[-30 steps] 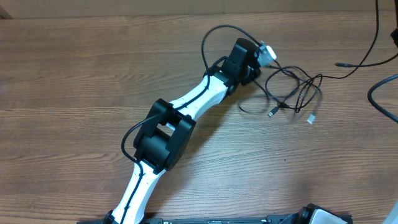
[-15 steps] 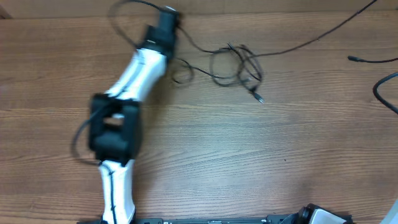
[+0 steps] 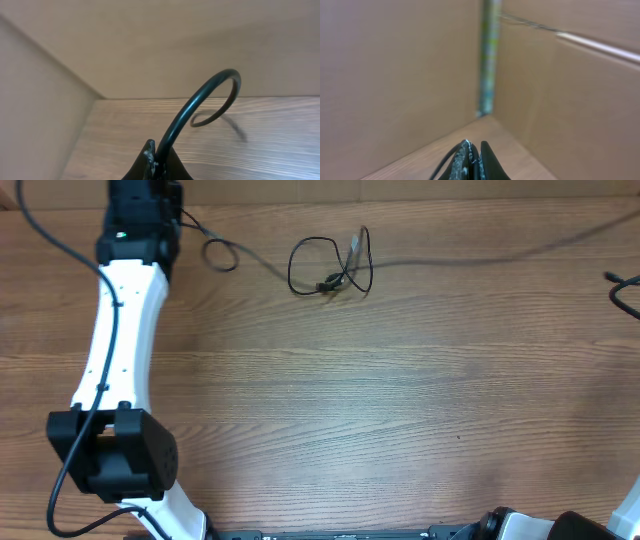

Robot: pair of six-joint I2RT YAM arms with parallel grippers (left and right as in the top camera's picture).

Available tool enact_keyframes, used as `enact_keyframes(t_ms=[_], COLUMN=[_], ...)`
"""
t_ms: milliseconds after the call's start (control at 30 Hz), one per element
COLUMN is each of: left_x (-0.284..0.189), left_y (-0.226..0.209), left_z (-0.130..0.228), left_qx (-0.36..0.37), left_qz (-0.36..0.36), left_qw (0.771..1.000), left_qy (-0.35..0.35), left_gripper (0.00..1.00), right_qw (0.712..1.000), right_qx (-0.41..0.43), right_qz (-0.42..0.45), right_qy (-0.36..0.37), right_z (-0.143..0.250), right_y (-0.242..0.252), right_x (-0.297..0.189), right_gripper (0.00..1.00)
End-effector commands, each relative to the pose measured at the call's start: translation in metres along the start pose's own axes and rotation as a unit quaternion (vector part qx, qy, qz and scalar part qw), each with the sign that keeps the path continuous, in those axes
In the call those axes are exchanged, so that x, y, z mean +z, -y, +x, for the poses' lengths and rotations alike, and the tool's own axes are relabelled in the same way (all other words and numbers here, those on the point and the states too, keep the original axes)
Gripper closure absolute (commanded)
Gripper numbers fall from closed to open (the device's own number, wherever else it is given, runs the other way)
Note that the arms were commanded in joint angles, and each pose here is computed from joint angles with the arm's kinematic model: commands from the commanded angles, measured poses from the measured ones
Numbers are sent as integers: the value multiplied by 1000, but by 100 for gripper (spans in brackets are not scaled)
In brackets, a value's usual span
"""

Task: Untangle cables
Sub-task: 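Pull the grasped cable toward the far left with the left gripper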

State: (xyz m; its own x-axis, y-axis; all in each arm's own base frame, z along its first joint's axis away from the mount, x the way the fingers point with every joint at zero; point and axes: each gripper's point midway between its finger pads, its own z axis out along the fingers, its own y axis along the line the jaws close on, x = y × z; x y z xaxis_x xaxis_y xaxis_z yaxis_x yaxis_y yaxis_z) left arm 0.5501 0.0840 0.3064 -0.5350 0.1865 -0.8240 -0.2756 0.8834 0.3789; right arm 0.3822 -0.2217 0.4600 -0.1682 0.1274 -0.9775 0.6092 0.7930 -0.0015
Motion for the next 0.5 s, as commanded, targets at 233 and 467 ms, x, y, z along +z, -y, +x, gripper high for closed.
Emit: enact_keyframes(t_ms=[233, 467], left_x=[-20, -22], left_y=[-86, -72], left_z=[-5, -8], left_qx=[-25, -21], left_qz=[-63, -36], left_qw=[998, 999], left_qy=[4, 8], left_gripper=[96, 96], right_qw=[968, 956], right_qx=[38, 43], right_qz=[247, 289], right_qy=[9, -1], right_z=[-1, 5], right_y=[117, 149], right_x=[-20, -20], right_gripper=[96, 47])
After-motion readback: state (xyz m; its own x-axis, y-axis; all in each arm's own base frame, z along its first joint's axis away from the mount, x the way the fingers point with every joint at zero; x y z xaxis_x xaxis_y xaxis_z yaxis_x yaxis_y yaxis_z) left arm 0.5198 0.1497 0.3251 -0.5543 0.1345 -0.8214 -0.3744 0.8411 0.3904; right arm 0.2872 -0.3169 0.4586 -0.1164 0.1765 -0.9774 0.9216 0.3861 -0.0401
